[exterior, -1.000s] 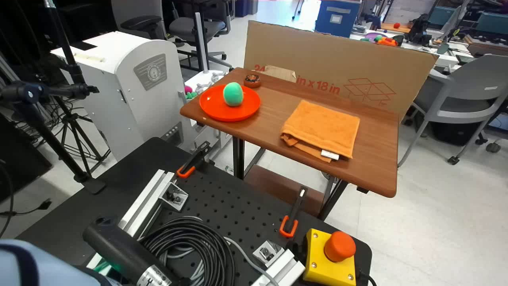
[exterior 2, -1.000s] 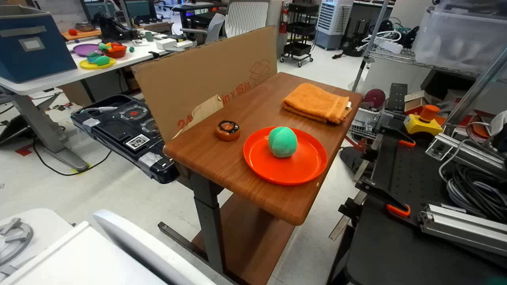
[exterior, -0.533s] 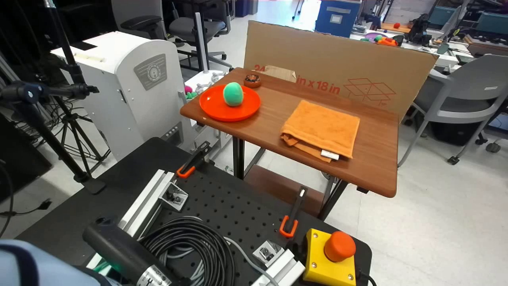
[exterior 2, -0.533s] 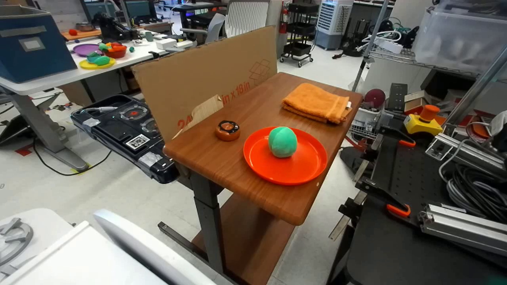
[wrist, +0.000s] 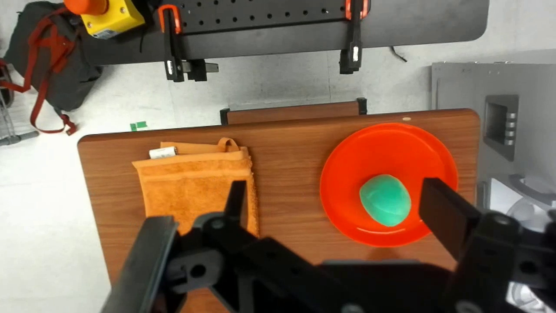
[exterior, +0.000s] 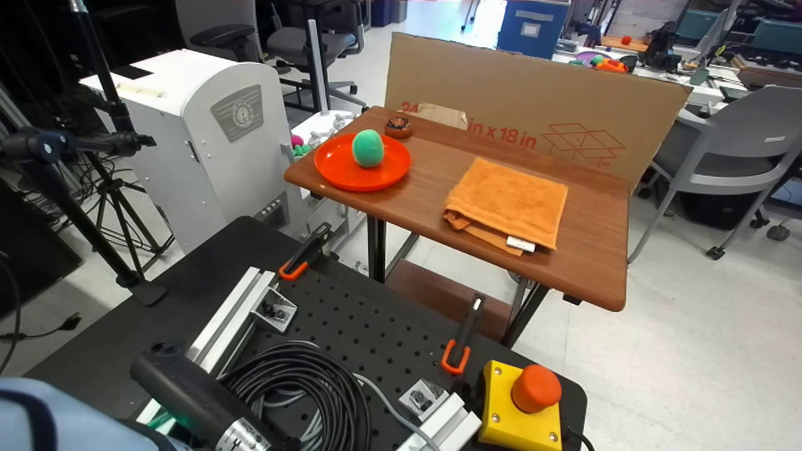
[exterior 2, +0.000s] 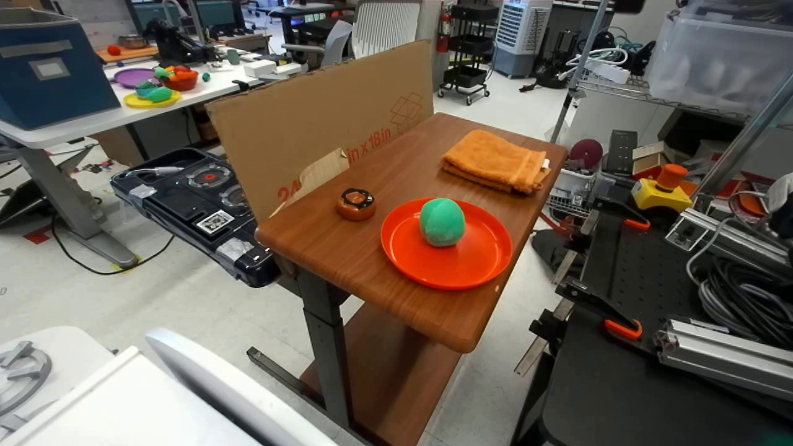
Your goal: Put the green plushy on the table
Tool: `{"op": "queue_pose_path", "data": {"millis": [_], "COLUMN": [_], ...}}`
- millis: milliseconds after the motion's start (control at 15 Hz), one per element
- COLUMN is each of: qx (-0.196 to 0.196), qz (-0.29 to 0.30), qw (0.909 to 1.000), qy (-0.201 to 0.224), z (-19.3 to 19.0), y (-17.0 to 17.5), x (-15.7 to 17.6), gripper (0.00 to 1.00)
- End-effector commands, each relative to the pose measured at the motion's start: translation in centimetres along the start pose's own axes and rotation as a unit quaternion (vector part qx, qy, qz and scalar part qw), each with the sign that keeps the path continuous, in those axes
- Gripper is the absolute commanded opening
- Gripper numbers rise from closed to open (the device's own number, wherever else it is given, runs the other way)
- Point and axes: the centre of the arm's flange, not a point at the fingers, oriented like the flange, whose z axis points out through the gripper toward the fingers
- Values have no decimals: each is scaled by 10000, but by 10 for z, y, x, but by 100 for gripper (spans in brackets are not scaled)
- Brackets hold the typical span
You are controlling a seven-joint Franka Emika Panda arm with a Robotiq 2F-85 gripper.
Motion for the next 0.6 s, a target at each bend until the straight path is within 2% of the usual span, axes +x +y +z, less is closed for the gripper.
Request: {"op": "queue_pose_path", "data": {"millis": [0,333,533], "qx": [162,381,345], "qz": [-192,-268,-272], "qw": [9992,9979,9973], "qy": [-302,-452,-596], "z": [29,85,114], "y": [-29,-75,-94], "x": [76,129,149], "gripper": [100,100,100]}}
